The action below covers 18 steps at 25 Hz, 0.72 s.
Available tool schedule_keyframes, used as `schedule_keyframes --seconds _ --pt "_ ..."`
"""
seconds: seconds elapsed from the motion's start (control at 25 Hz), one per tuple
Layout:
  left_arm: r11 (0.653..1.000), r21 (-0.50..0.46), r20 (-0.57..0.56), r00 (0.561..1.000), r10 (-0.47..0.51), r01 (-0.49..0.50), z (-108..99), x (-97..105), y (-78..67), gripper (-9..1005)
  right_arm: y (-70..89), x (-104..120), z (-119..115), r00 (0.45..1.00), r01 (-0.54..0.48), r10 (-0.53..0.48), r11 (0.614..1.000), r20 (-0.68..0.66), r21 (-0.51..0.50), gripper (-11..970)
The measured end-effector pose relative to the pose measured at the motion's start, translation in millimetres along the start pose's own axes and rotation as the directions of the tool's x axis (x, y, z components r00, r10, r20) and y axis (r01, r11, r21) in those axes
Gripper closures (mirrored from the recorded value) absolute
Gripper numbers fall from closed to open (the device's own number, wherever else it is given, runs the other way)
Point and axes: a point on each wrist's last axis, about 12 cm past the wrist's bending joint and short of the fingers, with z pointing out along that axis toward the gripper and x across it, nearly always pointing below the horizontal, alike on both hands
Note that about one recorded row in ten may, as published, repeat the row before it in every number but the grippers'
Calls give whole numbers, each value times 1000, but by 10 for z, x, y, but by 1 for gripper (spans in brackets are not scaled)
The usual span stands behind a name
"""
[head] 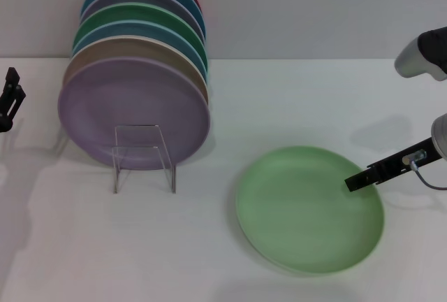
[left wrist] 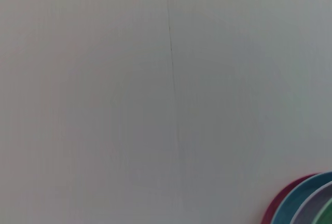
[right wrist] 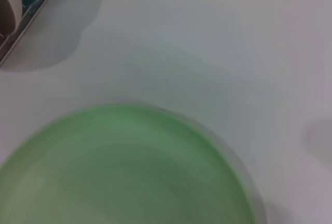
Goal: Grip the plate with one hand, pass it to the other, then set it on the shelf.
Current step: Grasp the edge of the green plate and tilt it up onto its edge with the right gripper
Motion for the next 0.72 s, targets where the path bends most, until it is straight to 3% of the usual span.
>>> schedule_keyframes --seconds 0.36,0.72 --pt "1000 0 -1 1000 18 -18 17 -1 4 151 1 7 59 1000 -2 3 1000 -31 17 279" --pt "1000 1 1 1000 26 -26 25 -5 4 151 30 -6 106 999 9 -8 999 -46 30 333"
